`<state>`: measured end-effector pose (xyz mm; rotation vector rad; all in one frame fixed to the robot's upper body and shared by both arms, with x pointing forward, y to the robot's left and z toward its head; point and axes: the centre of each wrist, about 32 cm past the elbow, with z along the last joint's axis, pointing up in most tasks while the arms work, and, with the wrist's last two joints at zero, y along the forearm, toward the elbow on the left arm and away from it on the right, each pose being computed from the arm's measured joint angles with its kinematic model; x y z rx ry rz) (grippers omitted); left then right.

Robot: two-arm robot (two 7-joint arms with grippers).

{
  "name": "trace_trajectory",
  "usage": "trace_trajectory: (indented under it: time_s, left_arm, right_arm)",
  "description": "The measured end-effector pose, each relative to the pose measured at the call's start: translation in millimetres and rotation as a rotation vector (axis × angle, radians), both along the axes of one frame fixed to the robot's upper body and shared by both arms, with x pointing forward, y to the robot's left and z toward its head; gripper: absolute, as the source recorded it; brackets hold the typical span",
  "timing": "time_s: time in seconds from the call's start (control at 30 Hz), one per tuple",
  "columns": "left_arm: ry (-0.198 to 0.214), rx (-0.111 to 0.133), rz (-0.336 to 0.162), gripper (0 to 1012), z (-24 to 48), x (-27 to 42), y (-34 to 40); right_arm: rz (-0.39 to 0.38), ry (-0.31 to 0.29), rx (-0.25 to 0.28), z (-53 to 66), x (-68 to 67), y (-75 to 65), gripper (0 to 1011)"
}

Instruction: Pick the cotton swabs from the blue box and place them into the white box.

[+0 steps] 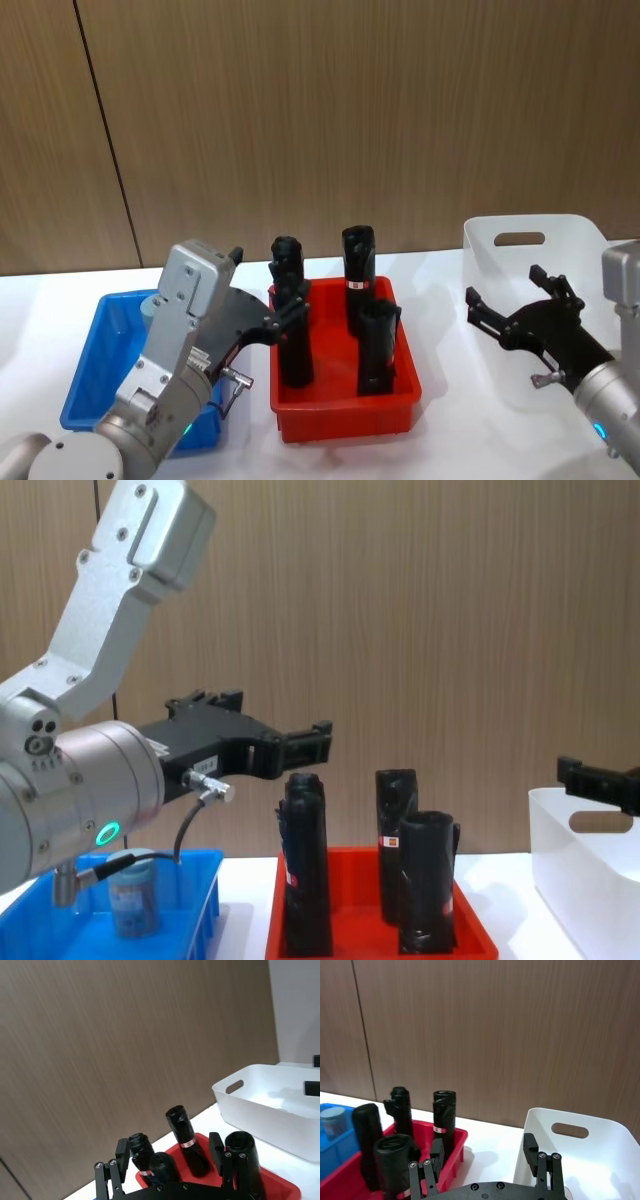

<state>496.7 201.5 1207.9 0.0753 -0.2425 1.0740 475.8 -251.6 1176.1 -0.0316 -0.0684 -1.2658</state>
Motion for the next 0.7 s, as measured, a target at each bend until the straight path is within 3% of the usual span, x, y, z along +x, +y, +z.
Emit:
trace_trajectory:
  time_s: [0.3,0.7]
  left_arm:
    - [-0.03,-0.003,0.045,1004,-3.5,-4.8,-3.1]
    - [-0.031,-0.004,0.047,1004,-3.5,-4.9,-3.4]
  right_arm:
    - [0.028,-0.026,0.028,8.9,-23.4,10.6,1001]
    - [0.037,-0.035,0.039,12.5,-32.5,14.4,1002]
